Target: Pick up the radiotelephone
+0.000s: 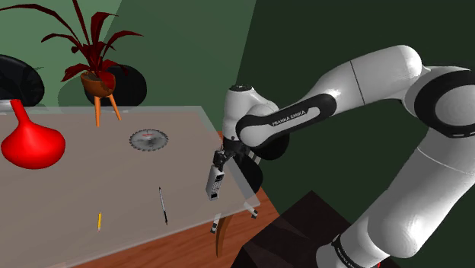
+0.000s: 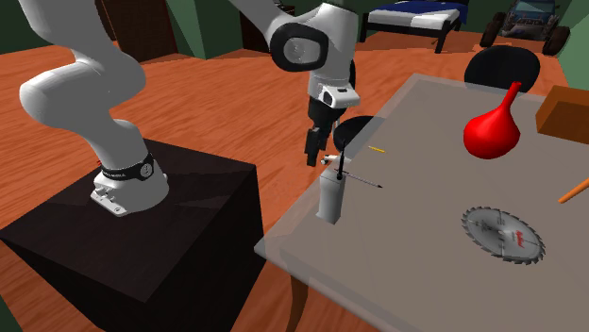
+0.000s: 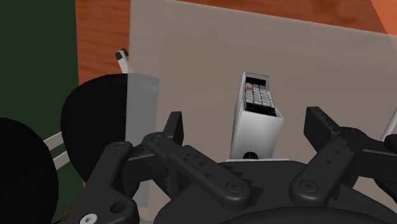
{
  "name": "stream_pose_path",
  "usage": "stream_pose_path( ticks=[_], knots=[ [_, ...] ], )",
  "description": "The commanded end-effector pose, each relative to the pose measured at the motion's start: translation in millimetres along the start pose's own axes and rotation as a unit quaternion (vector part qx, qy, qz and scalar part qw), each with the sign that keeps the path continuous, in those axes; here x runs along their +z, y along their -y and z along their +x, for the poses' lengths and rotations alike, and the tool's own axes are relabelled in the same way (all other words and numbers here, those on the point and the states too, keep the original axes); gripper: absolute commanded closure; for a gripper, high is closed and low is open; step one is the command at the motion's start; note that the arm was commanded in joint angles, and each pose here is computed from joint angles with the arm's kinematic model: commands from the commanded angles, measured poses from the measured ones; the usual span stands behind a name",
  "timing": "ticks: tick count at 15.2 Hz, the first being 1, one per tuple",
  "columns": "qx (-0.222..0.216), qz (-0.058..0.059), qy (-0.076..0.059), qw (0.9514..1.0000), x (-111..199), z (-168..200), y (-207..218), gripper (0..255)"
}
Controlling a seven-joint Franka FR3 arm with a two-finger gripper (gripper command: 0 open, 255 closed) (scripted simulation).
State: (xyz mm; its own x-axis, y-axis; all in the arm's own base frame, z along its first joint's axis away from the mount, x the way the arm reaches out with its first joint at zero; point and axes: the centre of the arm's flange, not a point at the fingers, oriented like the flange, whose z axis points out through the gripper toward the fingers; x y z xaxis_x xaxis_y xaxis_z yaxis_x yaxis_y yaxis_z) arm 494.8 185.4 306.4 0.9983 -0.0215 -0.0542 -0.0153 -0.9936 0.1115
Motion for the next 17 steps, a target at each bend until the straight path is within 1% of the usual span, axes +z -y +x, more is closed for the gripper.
stream_pose_path(
  ticks=[1, 2, 3, 10, 12, 13, 17],
  knots=[
    [0.003, -0.004, 0.000, 1.0000, 21.4, 19.3, 14.4, 0],
    [0.005, -0.006, 0.000, 1.0000, 30.3, 27.3, 20.4, 0],
    [0.005, -0.007, 0.000, 1.0000, 32.7, 29.4, 22.0, 0],
    [0.005, -0.007, 0.000, 1.0000, 72.3, 31.6, 26.5, 0],
    [0.005, -0.007, 0.000, 1.0000, 72.3, 31.6, 26.5, 0],
    [0.005, -0.007, 0.000, 1.0000, 72.4, 31.9, 27.1, 255],
    [0.005, -0.007, 0.000, 1.0000, 72.5, 32.1, 27.4, 255]
  ],
)
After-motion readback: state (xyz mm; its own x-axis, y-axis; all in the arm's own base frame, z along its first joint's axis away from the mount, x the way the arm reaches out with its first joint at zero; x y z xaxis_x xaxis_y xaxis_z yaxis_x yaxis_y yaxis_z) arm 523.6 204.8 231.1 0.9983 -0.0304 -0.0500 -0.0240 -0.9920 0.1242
